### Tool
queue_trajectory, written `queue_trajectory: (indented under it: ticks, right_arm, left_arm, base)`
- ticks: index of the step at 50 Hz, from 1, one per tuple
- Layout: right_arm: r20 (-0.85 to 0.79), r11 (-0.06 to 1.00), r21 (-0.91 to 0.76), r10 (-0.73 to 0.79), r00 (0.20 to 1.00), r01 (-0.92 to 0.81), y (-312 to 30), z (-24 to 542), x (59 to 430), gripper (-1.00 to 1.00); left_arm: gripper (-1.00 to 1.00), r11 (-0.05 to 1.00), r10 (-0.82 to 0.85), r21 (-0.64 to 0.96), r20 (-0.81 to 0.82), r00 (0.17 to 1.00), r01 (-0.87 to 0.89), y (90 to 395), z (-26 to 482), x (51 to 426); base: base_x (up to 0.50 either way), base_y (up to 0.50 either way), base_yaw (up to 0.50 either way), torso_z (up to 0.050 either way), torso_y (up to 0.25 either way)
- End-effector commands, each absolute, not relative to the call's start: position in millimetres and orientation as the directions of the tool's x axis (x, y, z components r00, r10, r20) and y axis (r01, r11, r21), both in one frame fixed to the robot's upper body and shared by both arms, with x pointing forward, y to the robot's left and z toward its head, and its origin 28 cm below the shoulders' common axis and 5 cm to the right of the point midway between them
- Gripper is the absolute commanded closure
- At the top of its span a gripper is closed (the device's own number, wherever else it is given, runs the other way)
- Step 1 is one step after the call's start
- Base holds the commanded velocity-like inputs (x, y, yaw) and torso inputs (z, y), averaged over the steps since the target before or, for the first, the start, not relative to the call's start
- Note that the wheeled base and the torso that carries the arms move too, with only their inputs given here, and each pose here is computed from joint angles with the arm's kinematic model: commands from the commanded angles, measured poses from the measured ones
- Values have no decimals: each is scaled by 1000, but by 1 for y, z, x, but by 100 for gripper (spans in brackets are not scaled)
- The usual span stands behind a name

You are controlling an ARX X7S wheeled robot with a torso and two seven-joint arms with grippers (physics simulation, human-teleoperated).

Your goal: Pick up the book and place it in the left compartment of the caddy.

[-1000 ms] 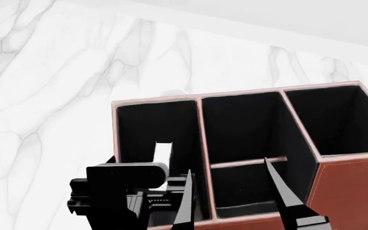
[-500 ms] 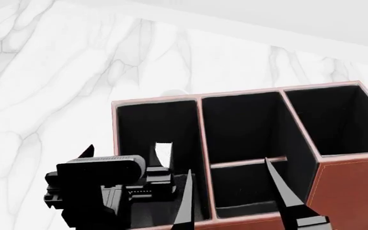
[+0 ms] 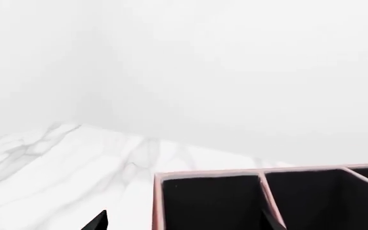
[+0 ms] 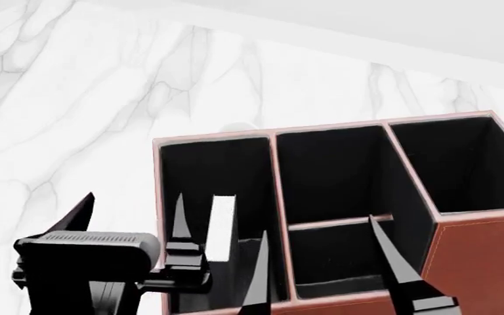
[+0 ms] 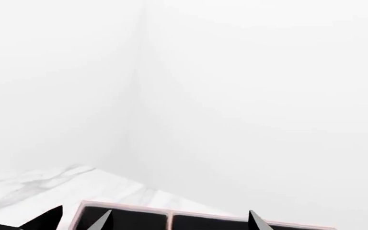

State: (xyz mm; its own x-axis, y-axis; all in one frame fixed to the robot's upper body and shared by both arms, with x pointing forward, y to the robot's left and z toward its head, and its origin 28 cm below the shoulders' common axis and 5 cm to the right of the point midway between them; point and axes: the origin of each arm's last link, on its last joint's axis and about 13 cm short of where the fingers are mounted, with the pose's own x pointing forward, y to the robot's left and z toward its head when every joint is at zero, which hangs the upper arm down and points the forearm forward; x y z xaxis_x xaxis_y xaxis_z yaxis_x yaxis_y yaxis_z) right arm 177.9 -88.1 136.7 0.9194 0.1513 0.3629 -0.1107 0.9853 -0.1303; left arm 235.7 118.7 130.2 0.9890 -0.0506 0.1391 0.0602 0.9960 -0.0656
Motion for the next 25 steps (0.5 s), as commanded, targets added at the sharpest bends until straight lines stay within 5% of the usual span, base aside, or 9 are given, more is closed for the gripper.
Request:
queue_trajectory:
  ticks: [1, 13, 25]
  right_arm:
    - [366, 986, -128, 144, 920, -104, -90, 138, 177, -100]
    - [351, 988, -134, 117, 929, -74, -94, 134, 173, -100]
    - [335, 988, -151, 85, 938, -36, -98, 129, 170, -100]
  left_arm:
    - [-100, 994, -102, -11, 172, 980, 106, 136, 129, 216]
    - [-100, 983, -184, 75, 291, 939, 169, 158, 141, 194]
    - [-100, 996, -94, 31, 276, 956, 89, 175, 135, 180]
  base:
    - [0, 0, 0, 0, 0]
    - [0, 0, 0, 0, 0]
    - [0, 0, 0, 0, 0]
